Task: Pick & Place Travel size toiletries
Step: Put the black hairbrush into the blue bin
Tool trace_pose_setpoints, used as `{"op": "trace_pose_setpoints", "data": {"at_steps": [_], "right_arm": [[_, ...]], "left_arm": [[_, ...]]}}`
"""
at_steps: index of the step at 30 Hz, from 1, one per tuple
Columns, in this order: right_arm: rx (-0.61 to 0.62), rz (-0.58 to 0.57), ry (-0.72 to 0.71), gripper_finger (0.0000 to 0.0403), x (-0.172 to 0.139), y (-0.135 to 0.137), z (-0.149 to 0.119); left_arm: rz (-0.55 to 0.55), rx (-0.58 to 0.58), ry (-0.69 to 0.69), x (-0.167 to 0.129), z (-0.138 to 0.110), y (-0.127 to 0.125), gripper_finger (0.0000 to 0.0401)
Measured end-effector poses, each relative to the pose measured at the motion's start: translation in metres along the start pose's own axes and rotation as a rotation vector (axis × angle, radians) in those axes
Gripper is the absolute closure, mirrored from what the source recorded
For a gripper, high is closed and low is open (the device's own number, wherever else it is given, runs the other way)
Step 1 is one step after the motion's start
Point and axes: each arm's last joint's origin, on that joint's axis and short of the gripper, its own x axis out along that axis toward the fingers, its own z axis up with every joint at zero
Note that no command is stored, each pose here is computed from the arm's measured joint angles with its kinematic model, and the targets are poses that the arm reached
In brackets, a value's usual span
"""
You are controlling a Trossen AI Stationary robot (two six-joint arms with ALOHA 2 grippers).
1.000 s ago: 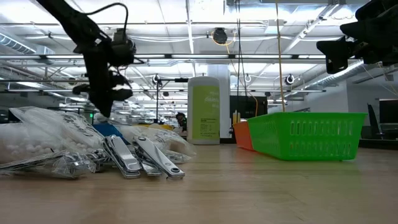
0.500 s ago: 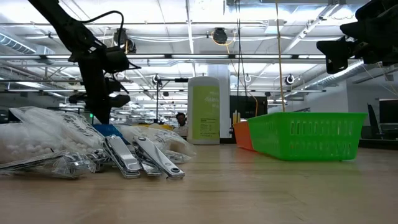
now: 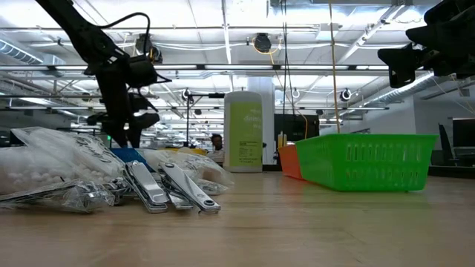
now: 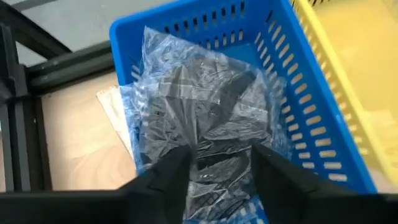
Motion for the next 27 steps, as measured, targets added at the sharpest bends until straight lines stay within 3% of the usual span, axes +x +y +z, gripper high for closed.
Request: {"op": "trace_pose_setpoints", "data": {"at_steps": [5, 10, 20, 27], "right_arm": [[0.000, 0.000, 0.000, 0.0161, 0.000, 0.000, 0.000], [0.000, 0.000, 0.000, 0.0161, 0.000, 0.000, 0.000], [0.000, 0.000, 0.000, 0.0161, 0.000, 0.000, 0.000], [0.000, 0.000, 0.000, 0.0161, 0.000, 0.000, 0.000]], "left_arm": [[-0.025, 0.009, -0.021, -0.001, 0.001, -0.004, 0.0170], [-0.035, 0.009, -0.018, -0.001, 0.001, -0.004, 0.0145], [-0.080, 0.037, -0.042, -0.001, 0.005, -0.006, 0.0154], [-0.084, 0.064, -0.125, -0.026, 0.013, -0.002, 0.0151]]}}
